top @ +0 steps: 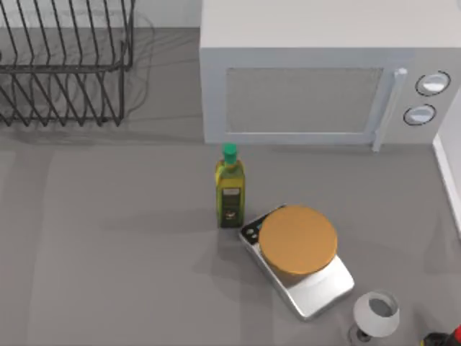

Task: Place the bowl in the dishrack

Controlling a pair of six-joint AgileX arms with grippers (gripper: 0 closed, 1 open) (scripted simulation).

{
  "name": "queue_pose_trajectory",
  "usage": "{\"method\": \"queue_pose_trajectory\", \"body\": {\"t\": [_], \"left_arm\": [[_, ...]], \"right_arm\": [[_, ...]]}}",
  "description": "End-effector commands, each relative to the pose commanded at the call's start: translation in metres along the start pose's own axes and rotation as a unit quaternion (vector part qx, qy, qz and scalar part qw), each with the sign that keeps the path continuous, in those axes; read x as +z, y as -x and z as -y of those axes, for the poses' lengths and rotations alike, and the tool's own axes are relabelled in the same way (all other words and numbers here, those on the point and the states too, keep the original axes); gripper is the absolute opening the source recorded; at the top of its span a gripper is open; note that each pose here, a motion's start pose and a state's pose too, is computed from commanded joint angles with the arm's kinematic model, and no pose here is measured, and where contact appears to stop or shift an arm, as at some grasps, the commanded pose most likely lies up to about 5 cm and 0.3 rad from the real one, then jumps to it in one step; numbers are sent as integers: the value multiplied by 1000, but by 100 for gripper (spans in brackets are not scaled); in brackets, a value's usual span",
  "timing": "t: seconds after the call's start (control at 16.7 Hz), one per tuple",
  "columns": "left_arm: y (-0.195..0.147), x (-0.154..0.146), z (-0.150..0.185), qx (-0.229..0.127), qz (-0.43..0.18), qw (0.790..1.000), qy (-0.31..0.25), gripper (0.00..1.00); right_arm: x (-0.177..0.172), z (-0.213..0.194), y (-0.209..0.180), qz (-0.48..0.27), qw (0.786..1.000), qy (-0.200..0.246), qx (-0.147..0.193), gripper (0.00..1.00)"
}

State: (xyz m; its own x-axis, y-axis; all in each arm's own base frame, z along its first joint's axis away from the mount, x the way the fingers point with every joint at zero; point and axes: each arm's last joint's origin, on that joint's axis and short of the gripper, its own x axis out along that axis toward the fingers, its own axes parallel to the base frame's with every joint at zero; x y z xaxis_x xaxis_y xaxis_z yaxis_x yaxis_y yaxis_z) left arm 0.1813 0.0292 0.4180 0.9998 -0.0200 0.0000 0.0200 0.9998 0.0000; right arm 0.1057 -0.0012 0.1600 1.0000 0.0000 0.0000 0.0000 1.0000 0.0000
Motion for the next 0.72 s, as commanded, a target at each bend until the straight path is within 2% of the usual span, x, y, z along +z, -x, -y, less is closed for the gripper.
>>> {"method": "queue_pose_trajectory", "body": {"t": [0.3, 0.42, 0.72], "left_arm": [[-1, 0, 0, 0, -1, 1000, 0, 0], [-12, -2, -1, -1, -1, 1000, 0, 0], [-86, -35, -10, 0, -4, 1000, 2, 0]], "right_arm": [[0, 0, 0, 0, 1000, 0, 0, 100], [0, 0, 0, 0, 1000, 0, 0, 100], [0, 0, 0, 0, 1000, 0, 0, 100]]}}
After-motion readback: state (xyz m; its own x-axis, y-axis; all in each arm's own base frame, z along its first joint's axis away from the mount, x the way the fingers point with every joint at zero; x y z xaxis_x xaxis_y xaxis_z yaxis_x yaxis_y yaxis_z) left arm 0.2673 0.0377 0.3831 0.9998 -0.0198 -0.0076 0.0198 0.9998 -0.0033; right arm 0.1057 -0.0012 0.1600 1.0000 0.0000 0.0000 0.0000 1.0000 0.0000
